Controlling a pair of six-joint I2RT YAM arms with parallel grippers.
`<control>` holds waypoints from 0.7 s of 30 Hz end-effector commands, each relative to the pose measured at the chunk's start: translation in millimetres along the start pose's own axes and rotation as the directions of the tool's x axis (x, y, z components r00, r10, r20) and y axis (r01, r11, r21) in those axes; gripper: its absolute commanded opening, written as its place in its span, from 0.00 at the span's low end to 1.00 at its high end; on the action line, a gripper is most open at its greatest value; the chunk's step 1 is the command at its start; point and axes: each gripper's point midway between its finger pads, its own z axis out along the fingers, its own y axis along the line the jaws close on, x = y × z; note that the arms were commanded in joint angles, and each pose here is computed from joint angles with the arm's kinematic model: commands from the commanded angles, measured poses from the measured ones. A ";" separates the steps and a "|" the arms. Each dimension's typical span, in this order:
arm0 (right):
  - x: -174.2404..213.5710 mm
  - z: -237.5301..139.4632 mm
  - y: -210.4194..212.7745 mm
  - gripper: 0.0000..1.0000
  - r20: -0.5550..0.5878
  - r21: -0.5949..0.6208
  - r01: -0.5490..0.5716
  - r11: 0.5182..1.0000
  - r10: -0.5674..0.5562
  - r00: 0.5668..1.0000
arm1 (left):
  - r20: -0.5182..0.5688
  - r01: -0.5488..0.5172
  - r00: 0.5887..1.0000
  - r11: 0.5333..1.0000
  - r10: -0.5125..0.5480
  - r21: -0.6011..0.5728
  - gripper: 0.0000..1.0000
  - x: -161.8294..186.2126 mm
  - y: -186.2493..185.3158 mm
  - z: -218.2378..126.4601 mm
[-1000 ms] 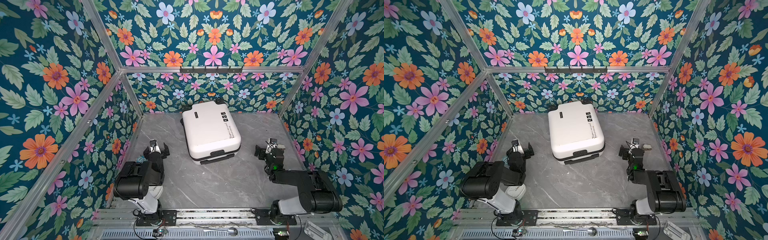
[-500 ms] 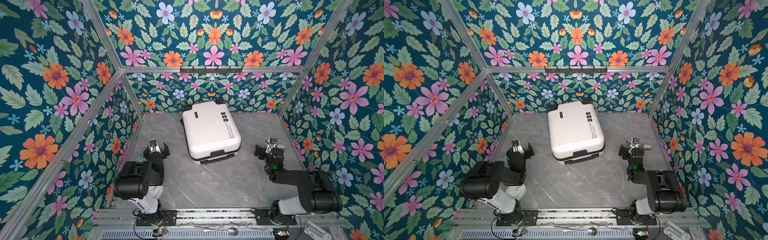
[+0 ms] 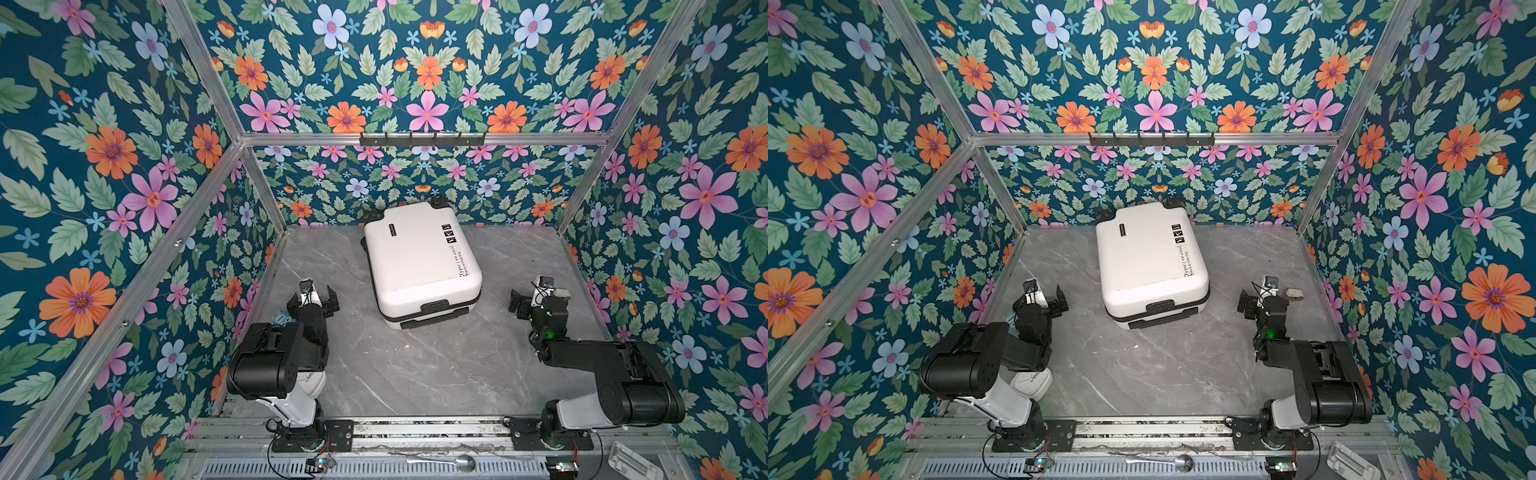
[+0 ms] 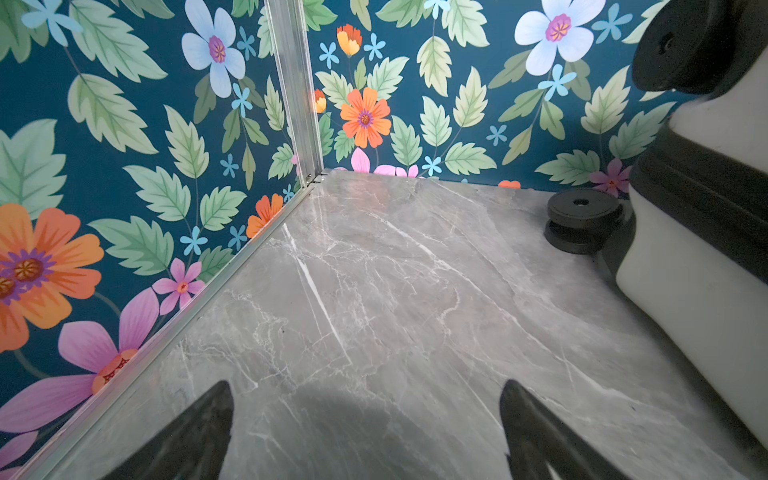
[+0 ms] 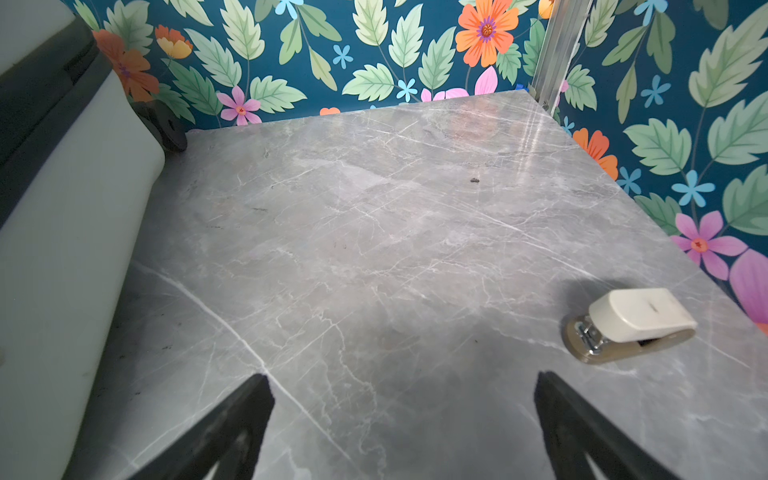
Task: Pack the luggage
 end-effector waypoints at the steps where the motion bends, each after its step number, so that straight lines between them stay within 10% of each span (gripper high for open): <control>1: -2.8 -0.4 0.7 0.99 0.009 -0.003 -0.001 1.000 0.001 1.000 | 0.025 0.006 1.000 1.000 -0.006 -0.006 1.00 -5.3 2.1 -2.1; 8: -8.9 -35.1 -8.7 0.99 0.195 0.015 -0.035 0.999 0.031 0.980 | 0.162 0.105 0.981 0.994 -0.107 0.022 1.00 -15.3 20.3 -42.8; 21: -3.6 -1.7 -6.0 0.99 0.020 0.035 -0.016 0.999 0.016 1.000 | 0.007 0.021 1.000 1.000 -0.021 0.018 1.00 -3.2 2.0 1.8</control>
